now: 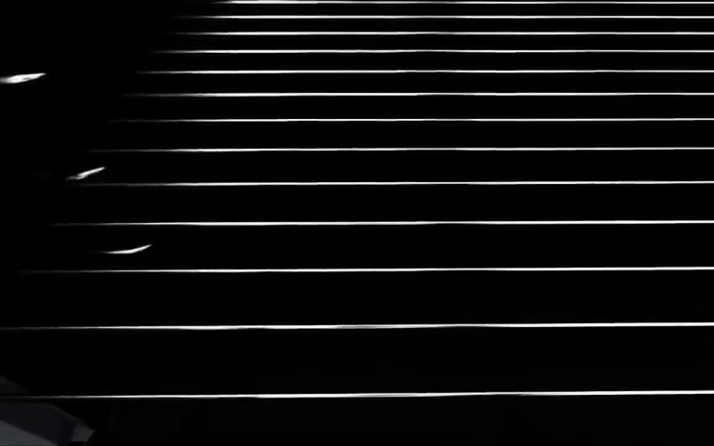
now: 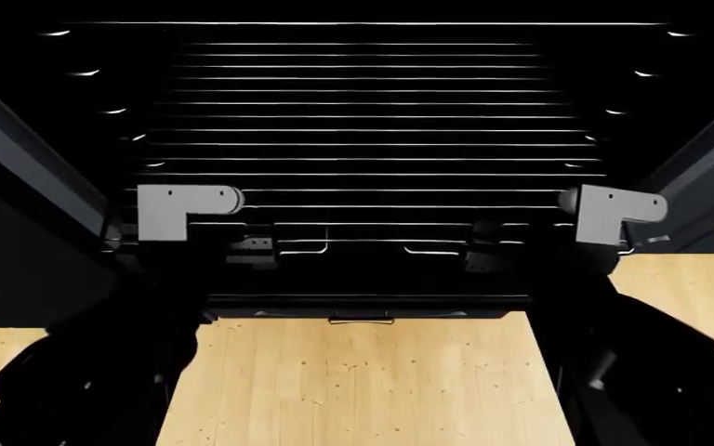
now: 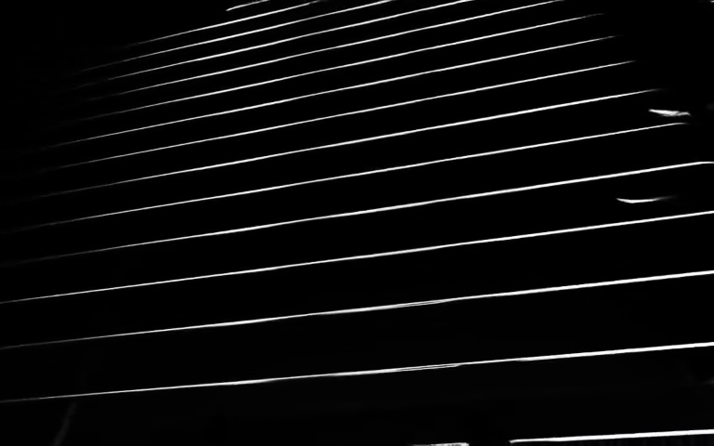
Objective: Fully slide the bottom oven rack out.
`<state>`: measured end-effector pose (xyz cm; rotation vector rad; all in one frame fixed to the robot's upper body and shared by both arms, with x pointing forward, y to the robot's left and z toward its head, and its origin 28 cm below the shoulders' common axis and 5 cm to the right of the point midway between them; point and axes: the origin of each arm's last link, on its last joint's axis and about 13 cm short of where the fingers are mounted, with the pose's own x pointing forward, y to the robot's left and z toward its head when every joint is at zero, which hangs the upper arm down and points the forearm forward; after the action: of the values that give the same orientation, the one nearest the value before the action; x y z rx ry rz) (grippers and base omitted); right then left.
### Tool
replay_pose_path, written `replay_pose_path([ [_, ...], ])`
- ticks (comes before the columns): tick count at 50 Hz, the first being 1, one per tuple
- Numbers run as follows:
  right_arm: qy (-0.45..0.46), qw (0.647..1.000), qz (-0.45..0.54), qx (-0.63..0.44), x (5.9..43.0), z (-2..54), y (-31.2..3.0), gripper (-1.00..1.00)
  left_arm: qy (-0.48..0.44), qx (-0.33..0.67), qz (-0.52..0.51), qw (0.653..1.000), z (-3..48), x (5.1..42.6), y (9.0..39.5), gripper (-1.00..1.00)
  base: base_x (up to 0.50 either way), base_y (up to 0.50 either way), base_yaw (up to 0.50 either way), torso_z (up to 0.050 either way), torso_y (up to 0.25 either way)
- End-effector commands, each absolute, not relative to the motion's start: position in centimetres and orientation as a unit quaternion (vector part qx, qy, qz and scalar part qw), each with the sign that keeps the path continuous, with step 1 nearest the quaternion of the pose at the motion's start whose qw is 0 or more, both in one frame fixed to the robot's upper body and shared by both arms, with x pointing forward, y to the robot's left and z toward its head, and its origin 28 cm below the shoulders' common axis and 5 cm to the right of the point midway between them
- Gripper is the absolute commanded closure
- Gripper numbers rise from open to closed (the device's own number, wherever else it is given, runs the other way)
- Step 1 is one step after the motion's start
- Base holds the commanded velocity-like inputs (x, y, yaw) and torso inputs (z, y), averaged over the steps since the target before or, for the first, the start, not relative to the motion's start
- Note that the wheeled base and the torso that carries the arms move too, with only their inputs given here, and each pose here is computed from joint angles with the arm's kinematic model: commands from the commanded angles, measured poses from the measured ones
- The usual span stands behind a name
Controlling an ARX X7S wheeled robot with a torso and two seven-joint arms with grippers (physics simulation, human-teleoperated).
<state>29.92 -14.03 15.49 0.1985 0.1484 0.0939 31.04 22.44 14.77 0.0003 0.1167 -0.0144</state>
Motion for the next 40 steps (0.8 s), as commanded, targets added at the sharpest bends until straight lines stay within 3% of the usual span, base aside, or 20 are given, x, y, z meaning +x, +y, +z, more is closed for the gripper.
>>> replay_pose_path([
  [1,0.501,0.865,0.007,-0.025,23.5,4.4,-16.9,-1.0,0.583,0.088,0.004,0.807,2.0,24.8,26.2,-1.0,0.0,0.0,-0.01,-0.009,-0.016],
  [40,0.529,0.848,0.016,-0.023,19.7,4.5,-17.8,-1.0,0.636,0.103,-0.007,0.765,1.1,20.9,27.1,-1.0,-0.01,0.0,-0.01,-0.006,-0.015],
])
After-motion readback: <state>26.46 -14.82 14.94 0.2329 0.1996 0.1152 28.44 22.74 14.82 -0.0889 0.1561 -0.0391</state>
